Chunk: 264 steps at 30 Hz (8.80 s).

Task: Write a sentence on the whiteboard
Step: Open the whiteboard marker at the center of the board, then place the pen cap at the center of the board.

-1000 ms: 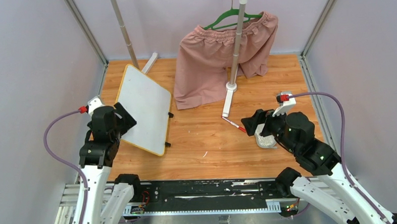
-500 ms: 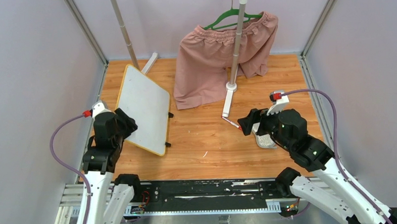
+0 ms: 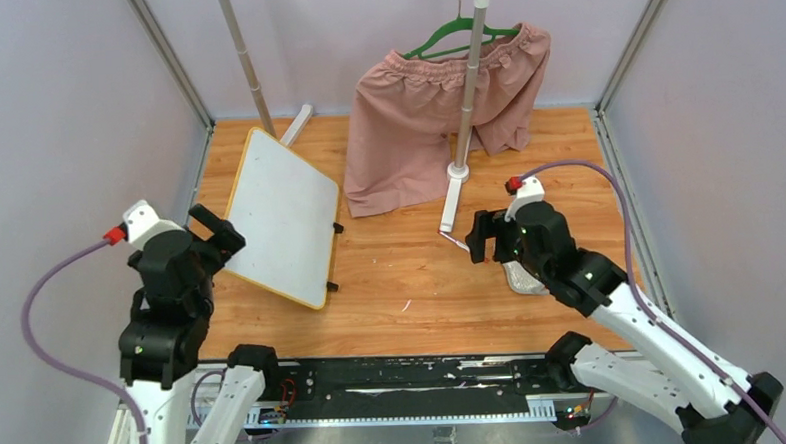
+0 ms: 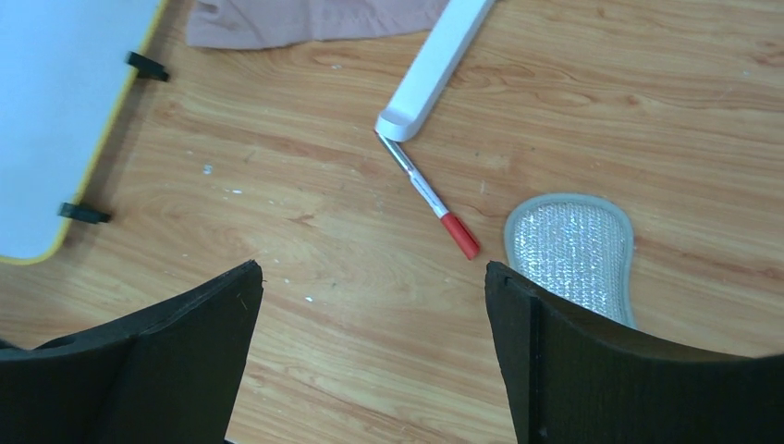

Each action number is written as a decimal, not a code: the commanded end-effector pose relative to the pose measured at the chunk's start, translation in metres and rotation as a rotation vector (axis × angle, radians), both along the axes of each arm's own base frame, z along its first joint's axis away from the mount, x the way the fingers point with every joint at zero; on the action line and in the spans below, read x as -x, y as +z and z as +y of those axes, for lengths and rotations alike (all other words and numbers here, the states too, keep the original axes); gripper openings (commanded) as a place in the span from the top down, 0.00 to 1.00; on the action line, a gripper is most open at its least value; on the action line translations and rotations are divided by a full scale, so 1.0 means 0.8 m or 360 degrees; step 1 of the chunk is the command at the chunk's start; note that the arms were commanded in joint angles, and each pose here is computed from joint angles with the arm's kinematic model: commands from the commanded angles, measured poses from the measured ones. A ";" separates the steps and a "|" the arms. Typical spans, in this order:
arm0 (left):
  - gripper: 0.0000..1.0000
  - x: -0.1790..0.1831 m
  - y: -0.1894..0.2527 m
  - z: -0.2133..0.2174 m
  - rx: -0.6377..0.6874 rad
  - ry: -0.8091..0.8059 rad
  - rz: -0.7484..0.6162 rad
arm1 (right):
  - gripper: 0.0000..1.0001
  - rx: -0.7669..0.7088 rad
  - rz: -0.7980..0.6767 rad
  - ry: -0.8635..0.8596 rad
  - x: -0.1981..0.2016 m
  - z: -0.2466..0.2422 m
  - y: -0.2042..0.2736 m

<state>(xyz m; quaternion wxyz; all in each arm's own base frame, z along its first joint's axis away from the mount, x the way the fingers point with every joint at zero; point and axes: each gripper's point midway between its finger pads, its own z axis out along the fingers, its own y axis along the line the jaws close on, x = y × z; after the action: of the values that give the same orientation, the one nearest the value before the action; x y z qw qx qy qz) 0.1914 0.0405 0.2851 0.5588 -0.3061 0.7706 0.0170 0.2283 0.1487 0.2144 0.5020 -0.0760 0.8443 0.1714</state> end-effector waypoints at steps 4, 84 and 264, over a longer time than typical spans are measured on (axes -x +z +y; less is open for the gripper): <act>0.00 0.028 0.103 0.021 -0.0174 0.0047 -0.0235 | 0.10 0.0342 0.0126 -0.0131 -0.042 -0.011 -0.036; 0.00 -0.027 0.060 -0.275 0.0741 -0.1760 -0.0787 | 1.00 -0.1001 -0.0388 0.0659 0.014 0.130 0.179; 0.24 -0.022 -0.122 -0.406 -0.0436 -0.1700 0.0282 | 1.00 -0.0197 -0.0332 0.0077 0.076 -0.050 0.092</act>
<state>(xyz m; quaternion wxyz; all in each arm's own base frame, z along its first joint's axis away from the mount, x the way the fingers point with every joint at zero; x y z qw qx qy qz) 0.2036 -0.3186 0.1265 0.3820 0.2919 0.8673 -0.1289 0.1680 0.1131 0.2767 0.5745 -0.0844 0.7813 0.2288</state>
